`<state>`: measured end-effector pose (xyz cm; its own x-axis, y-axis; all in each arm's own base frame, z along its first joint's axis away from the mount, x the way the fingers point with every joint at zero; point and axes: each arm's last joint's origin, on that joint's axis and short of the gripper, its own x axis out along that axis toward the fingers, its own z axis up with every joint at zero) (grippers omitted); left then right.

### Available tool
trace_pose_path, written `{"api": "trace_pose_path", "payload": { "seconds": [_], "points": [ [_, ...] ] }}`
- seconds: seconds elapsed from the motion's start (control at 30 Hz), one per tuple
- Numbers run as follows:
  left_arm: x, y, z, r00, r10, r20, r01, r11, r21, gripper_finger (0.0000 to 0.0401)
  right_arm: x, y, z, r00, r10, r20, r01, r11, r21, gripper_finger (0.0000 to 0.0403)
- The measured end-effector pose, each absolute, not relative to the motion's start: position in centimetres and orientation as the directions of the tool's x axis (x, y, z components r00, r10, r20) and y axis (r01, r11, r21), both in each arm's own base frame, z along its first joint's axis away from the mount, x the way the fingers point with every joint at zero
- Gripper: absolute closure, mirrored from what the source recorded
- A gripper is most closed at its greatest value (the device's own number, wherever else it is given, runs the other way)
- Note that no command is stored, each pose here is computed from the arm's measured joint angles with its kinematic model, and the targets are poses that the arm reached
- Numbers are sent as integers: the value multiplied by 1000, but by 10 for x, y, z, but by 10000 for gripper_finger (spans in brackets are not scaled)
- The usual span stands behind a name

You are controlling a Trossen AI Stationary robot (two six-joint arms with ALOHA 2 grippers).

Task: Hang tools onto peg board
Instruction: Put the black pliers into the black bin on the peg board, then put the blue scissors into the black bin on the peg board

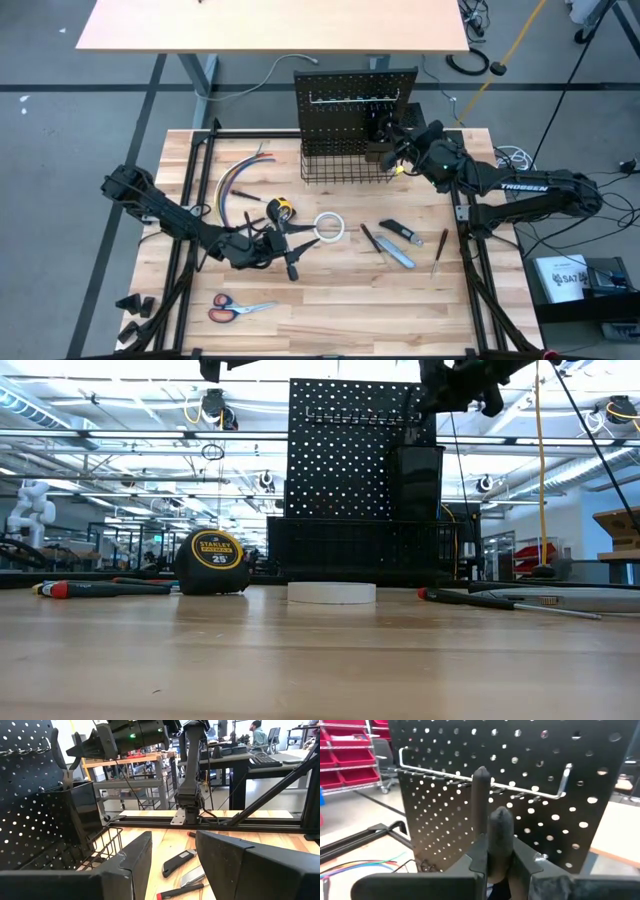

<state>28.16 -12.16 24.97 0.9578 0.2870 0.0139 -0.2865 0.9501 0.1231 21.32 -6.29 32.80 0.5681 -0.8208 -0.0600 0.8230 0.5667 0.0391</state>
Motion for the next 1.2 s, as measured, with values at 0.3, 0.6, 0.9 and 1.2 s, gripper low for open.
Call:
{"api": "trace_pose_path", "payload": {
  "seconds": [0.3, 0.6, 0.9, 1.2],
  "points": [
    [282, -122, 250, 958, 287, 14, -287, 950, 123, 241, 213, -64, 328, 575, -816, -65, 818, 574, 36, 349],
    [282, -122, 250, 958, 287, 13, -286, 950, 123, 241, 213, -64, 326, 568, -819, -77, 822, 569, 21, 189],
    [281, -122, 249, 958, 285, 12, -285, 950, 128, 241, 204, -53, 335, 613, -789, -44, 790, 611, 42, 144],
    [252, -147, 275, 981, 180, 73, -192, 961, 199, 241, 206, -12, 343, 951, -308, -15, 306, 938, 163, 149]
  ]
}}
